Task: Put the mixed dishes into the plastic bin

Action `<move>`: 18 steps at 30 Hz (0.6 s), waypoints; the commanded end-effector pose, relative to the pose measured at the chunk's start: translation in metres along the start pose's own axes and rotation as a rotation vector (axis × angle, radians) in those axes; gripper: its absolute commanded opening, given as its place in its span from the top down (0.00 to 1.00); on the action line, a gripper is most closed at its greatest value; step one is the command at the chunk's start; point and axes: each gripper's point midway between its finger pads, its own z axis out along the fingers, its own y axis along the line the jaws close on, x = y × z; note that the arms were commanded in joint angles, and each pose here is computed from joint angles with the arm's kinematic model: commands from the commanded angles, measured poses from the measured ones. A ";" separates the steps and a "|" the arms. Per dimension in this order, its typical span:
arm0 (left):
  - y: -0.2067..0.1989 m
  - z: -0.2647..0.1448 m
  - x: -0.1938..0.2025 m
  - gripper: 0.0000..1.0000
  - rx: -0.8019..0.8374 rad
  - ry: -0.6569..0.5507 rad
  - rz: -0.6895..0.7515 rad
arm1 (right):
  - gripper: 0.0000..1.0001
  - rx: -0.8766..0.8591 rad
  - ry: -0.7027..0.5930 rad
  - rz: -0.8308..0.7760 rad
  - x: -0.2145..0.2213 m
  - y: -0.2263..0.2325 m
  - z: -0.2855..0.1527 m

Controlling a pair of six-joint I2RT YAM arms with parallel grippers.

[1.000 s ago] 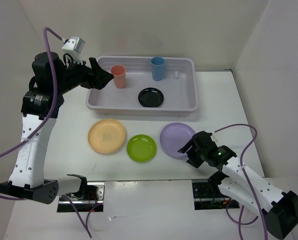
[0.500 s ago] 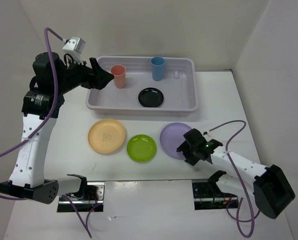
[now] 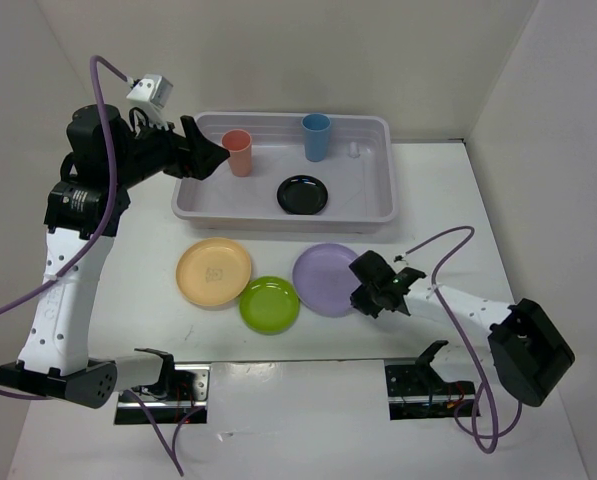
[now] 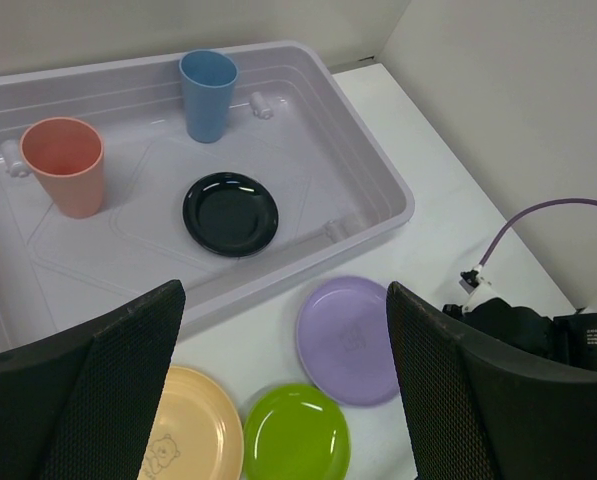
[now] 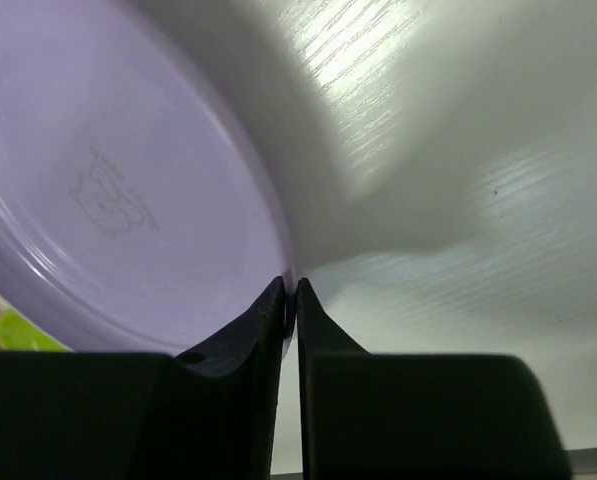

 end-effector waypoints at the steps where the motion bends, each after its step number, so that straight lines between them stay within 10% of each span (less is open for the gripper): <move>1: -0.008 -0.007 -0.011 0.12 0.021 -0.049 0.025 | 0.89 -0.041 -0.040 0.020 -0.009 0.010 -0.015; 18: -0.007 -0.005 -0.008 0.12 0.019 -0.041 0.021 | 1.00 -0.392 -0.010 -0.054 -0.025 0.034 -0.141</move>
